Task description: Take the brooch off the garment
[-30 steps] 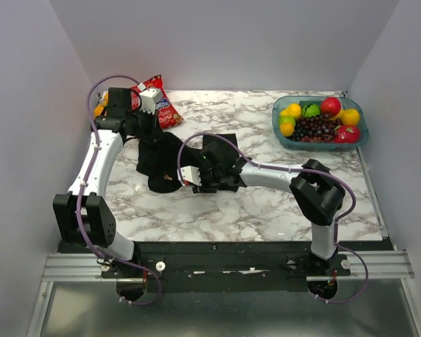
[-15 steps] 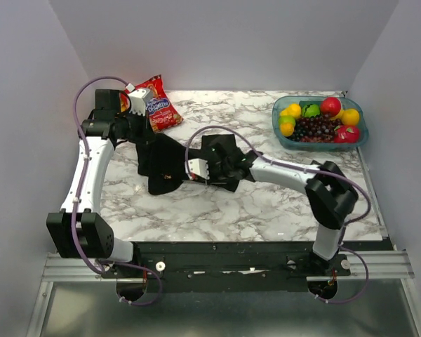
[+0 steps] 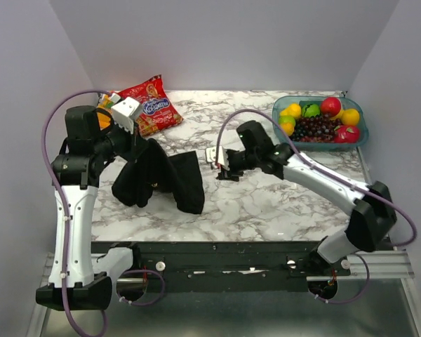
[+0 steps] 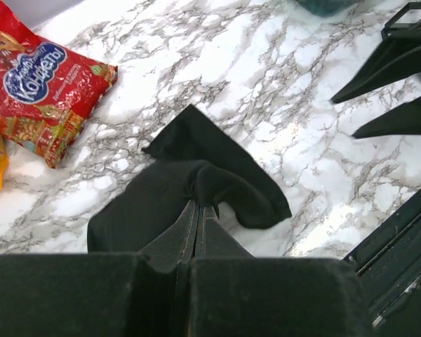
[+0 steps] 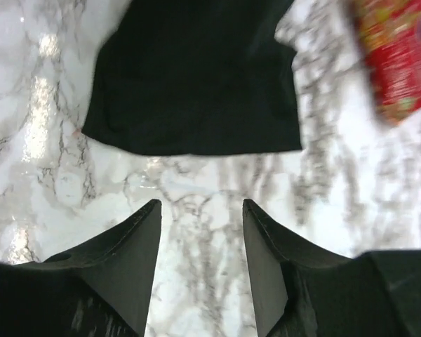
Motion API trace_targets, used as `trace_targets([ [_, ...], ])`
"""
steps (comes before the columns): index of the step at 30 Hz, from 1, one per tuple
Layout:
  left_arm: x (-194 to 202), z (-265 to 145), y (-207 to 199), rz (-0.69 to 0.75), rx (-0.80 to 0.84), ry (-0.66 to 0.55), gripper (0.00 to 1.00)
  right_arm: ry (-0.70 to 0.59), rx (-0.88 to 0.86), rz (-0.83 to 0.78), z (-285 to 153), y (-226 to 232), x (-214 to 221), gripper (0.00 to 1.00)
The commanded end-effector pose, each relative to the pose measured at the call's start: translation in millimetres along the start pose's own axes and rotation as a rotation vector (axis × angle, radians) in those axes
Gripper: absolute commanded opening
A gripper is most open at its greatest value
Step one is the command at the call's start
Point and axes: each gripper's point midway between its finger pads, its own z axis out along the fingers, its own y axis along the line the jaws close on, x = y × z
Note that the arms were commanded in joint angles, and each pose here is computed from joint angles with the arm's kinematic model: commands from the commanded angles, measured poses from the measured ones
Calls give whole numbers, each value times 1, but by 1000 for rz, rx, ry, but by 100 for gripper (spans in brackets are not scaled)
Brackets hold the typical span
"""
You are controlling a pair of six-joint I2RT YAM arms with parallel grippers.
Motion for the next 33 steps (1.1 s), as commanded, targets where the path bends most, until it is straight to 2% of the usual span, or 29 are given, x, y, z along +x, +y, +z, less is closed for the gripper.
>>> trace_targets([
  [1, 27, 26, 28, -153, -83, 96, 0, 50, -182, 130, 59, 42, 43, 59],
  [7, 24, 42, 56, -236, -181, 99, 0, 25, -304, 122, 105, 72, 29, 64],
  [9, 27, 47, 59, -259, -186, 108, 0, 16, -343, 135, 117, 85, 23, 66],
  [10, 31, 48, 59, -265, -184, 118, 0, 12, -354, 142, 121, 89, 22, 71],
  [14, 42, 50, 54, -286, -166, 147, 0, 26, -363, 197, 142, 102, 24, 72],
  [16, 47, 48, 54, -298, -170, 166, 0, 48, -376, 250, 152, 108, 30, 77],
  [19, 50, 47, 52, -304, -171, 180, 0, 79, -371, 311, 169, 114, 34, 99],
  [22, 50, 47, 51, -337, -167, 187, 0, 128, -284, 370, 186, 104, 38, 99],
  [24, 50, 47, 51, -348, -167, 189, 0, 153, -226, 397, 197, 97, 47, 94],
  [27, 52, 48, 52, -360, -166, 195, 0, 169, -182, 373, 205, 91, 54, 72],
  [28, 50, 48, 51, -359, -161, 194, 0, 175, -169, 369, 205, 88, 56, 55],
  [30, 50, 48, 52, -341, -153, 205, 0, 169, -152, 354, 194, 79, 46, 34],
  [31, 47, 47, 52, -340, -155, 203, 0, 161, -154, 349, 187, 77, 40, 17],
  [32, 47, 47, 55, -305, -150, 206, 0, 167, -169, 355, 176, 79, 40, 6],
  [33, 45, 47, 56, -286, -149, 202, 0, 119, -138, 325, 153, 61, 22, 3],
])
